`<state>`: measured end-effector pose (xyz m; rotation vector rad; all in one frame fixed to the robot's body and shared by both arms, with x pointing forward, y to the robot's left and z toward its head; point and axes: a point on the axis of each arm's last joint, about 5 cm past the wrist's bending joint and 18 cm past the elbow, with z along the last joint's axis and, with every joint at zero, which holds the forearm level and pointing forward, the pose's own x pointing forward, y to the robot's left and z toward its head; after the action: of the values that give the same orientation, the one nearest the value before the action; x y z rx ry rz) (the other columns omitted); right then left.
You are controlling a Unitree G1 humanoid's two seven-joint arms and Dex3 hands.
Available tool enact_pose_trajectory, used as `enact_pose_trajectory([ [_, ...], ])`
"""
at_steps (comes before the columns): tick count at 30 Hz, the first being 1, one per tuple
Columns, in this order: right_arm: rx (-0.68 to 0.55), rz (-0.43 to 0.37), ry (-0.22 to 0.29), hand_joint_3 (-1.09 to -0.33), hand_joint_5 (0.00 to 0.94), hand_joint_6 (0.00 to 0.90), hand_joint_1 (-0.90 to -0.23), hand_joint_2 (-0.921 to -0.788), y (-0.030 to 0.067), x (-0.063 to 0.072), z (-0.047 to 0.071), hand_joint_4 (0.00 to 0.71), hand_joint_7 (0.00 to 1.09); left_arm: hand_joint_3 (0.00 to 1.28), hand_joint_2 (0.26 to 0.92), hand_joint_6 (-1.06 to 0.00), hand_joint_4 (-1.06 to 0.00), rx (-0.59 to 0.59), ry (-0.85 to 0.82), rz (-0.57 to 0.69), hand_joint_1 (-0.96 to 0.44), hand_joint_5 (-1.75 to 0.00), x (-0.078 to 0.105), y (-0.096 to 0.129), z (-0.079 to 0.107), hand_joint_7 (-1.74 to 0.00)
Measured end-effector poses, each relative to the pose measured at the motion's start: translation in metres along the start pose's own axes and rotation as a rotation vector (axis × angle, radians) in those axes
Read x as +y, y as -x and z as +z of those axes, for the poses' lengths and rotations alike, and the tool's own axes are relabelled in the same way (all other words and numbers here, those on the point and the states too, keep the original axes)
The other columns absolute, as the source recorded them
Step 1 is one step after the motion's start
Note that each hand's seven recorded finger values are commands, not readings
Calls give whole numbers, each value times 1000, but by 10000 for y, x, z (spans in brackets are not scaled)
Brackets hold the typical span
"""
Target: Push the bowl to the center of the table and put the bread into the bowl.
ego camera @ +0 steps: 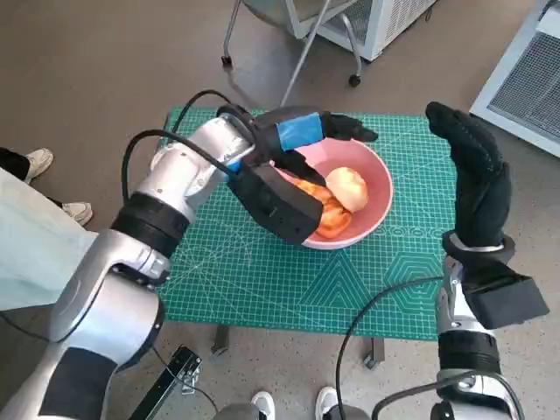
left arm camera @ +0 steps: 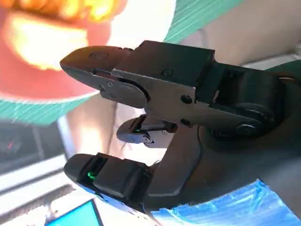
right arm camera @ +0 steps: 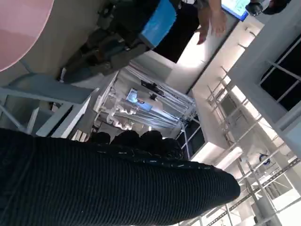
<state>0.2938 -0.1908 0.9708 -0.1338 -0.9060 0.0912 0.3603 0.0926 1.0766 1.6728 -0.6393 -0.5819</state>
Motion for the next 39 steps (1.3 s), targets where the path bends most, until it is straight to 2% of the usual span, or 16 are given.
enact_pose_trajectory([
  [4, -7, 1, 0, -841, 1, 39, -573, -921, -15, 2, 12, 364, 767, 0, 867, -458, -227, -8, 151, 99, -50, -13, -17, 94, -75, -83],
  [7, -18, 4, -1, -844, 1, 37, -567, -921, -42, 3, 34, 362, 769, 6, 879, -505, -298, -21, 307, 210, -8, -44, -69, 189, -131, -106],
  [13, -40, 0, -4, -846, 0, 39, -559, -921, -106, 14, 86, 355, 778, 9, 888, -576, -438, -27, 550, 448, 43, -109, -264, 391, -188, -154],
  [16, -48, -1, -1, -846, 0, 41, -558, -921, -134, 29, 106, 355, 782, 9, 891, -571, -462, -23, 630, 534, 68, -145, -369, 495, -194, -209],
  [19, -52, 2, 6, -847, 1, 41, -558, -921, -156, 46, 120, 355, 786, 7, 895, -470, -421, -22, 690, 593, 99, -285, -456, 594, -180, -433],
  [21, -55, 2, 11, -847, 1, 40, -559, -921, -169, 58, 124, 355, 789, 7, 896, -402, -354, -23, 719, 627, 121, -447, -498, 657, -160, -583],
  [27, -68, 2, 24, -848, 3, 39, -568, -921, -223, 89, 138, 359, 799, 13, 896, -313, -253, -12, 767, 729, 140, -677, -551, 819, -61, -800],
  [32, -71, 1, 20, -841, 9, 51, -574, -921, -266, 111, 142, 372, 811, 22, 901, -298, -227, 10, 791, 797, 133, -737, -597, 894, 34, -870],
  [39, -58, 4, 10, -812, 15, 63, -584, -921, -284, 136, 139, 385, 814, 31, 902, -301, -220, 22, 824, 804, 124, -771, -687, 923, 119, -901],
])
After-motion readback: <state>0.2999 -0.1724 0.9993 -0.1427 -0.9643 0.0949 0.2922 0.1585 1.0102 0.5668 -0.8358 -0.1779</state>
